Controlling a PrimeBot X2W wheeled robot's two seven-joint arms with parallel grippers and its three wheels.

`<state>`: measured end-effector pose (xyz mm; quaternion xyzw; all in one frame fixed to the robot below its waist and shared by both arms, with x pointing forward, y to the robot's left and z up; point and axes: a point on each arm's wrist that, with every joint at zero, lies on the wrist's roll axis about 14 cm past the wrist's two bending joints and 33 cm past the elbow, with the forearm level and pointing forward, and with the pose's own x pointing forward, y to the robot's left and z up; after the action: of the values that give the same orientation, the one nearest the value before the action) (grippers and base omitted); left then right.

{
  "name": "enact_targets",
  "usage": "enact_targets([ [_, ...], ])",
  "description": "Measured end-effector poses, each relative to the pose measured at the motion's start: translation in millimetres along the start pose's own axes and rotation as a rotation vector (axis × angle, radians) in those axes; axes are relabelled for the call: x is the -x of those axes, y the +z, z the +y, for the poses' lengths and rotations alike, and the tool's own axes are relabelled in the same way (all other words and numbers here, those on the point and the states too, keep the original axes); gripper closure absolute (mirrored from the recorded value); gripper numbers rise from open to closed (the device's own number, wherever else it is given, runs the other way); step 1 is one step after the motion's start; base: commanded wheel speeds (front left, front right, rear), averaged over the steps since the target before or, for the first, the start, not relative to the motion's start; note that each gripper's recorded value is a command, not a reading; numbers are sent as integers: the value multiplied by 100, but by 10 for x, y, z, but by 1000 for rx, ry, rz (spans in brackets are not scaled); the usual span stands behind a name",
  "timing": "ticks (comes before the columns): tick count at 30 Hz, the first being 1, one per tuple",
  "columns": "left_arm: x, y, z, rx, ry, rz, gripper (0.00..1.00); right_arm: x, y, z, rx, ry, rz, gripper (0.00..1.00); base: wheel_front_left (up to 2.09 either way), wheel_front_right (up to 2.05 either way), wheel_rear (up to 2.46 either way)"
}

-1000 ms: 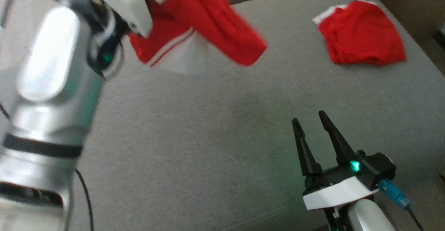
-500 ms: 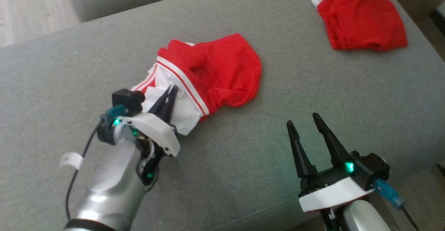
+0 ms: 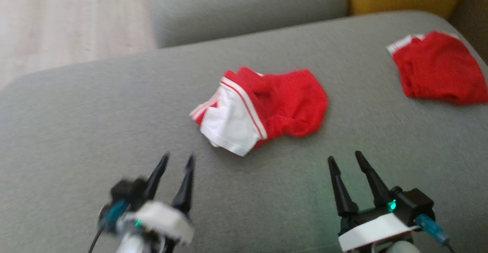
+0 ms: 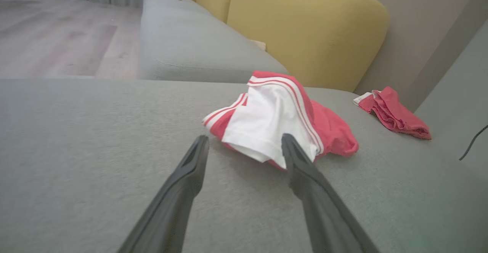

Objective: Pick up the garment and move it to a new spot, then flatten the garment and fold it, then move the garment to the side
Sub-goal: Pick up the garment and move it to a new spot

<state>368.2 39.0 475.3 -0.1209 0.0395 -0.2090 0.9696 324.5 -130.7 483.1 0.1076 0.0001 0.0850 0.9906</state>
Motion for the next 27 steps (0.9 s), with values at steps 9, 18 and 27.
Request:
enact_targets([
  [9, 772, 413, 723, -95, 299, -152, 0, 8, 88, 50, 23, 28, -30, 0, 0, 0, 0],
  [18, 1301, 537, 820, -197, 408, -207, 0, 142, 63, 204, 40, 76, -29, 0, 0, 0, 0],
  [27, 1414, 327, 630, -202, 399, -159, 0, 254, -13, 230, 47, 82, -9, 0, 0, 0, 0],
])
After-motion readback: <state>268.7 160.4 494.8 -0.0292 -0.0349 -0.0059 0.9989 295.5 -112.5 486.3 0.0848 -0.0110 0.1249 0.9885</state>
